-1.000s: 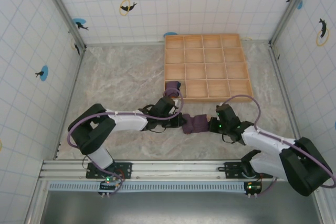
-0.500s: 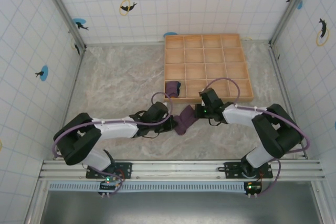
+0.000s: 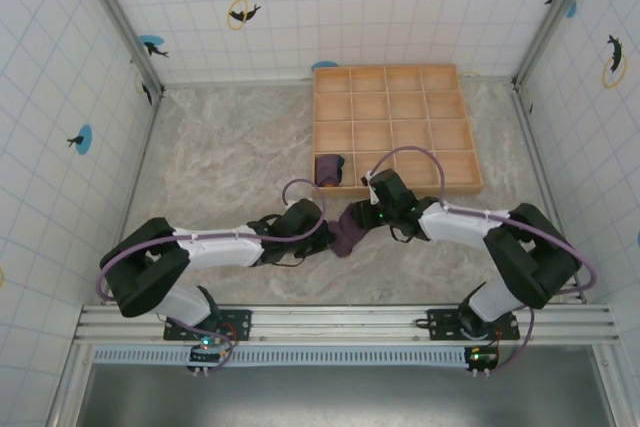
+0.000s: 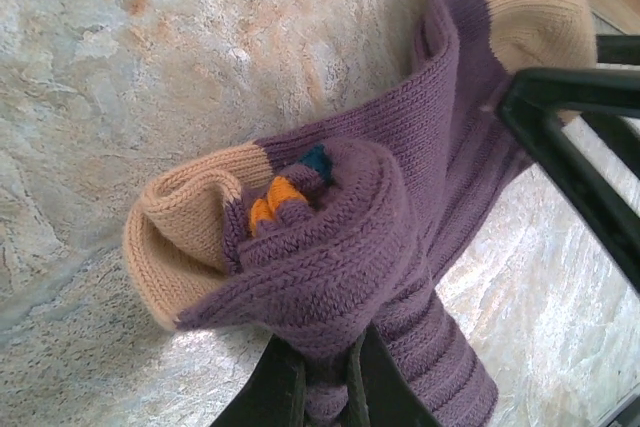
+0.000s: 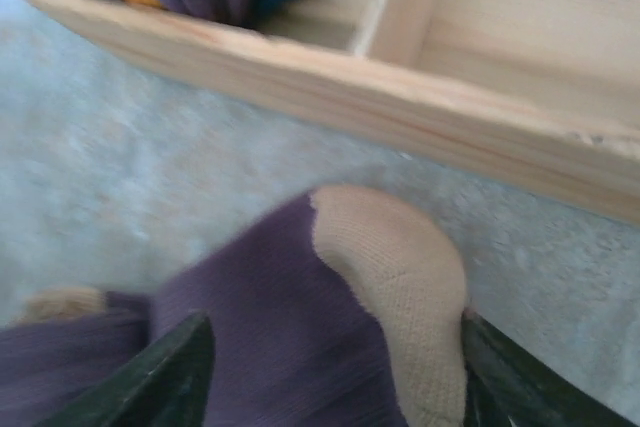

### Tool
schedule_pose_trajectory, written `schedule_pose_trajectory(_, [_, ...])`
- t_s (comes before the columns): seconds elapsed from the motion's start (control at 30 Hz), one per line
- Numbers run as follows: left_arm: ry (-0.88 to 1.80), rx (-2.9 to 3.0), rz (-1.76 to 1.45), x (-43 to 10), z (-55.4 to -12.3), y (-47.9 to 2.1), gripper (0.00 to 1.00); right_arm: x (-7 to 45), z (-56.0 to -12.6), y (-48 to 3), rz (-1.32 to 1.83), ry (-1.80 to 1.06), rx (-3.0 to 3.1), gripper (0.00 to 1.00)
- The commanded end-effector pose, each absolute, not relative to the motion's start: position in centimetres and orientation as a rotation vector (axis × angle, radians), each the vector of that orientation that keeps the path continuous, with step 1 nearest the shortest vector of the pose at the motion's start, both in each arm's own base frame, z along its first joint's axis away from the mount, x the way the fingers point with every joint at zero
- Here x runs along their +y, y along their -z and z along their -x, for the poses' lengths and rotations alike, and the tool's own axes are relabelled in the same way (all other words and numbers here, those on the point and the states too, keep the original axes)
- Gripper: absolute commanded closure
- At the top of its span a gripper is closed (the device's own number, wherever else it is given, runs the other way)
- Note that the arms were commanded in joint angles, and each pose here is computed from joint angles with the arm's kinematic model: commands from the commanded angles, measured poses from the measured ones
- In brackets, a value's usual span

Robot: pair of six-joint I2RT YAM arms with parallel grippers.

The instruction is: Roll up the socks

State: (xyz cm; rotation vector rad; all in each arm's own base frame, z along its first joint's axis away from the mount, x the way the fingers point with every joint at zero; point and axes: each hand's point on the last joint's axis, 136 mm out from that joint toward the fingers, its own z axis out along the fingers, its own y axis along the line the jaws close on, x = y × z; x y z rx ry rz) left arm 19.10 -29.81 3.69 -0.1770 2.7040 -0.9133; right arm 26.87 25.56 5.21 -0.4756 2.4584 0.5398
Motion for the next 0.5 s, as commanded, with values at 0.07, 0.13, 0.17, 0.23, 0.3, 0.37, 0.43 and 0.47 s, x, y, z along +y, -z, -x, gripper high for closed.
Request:
schedule_pose_trajectory(0.07, [0.753, 2.824, 0.228, -27.7, -17.6, -2.0, 1.00, 26.4, -24.7, -8.5, 0.674, -0.474, 2.269, 0.08])
schedule_pose_trajectory(0.13, [0.741, 2.827, 0.229, -27.7, -17.6, -2.1, 1.00, 26.8, -23.1, -8.8, 0.750, -0.447, 2.214, 0.06])
schedule_pose_trajectory(0.17, [0.736, 2.830, 0.227, -27.7, -17.6, -2.1, 1.00, 27.0, -22.4, -8.9, 0.777, -0.446, 2.187, 0.06])
schedule_pose_trajectory(0.23, [0.725, 2.836, 0.222, -27.7, -17.6, -2.2, 1.00, 27.6, -20.9, -9.3, 0.830, -0.444, 2.111, 0.08])
schedule_pose_trajectory(0.3, [0.730, 2.838, 0.221, -27.8, -17.6, -2.4, 1.00, 27.6, -19.7, -9.4, 0.863, -0.430, 2.053, 0.11])
schedule_pose_trajectory(0.37, [0.732, 2.839, 0.217, -27.8, -17.6, -2.4, 1.00, 27.8, -18.5, -9.2, 0.910, -0.435, 2.000, 0.13])
schedule_pose_trajectory(0.43, [0.737, 2.841, 0.213, -27.9, -17.5, -2.5, 1.00, 27.9, -17.4, -8.8, 0.968, -0.419, 1.937, 0.16])
schedule_pose_trajectory(0.47, [0.736, 2.842, 0.213, -27.9, -17.5, -2.5, 1.00, 28.0, -17.1, -8.6, 0.991, -0.409, 1.916, 0.17])
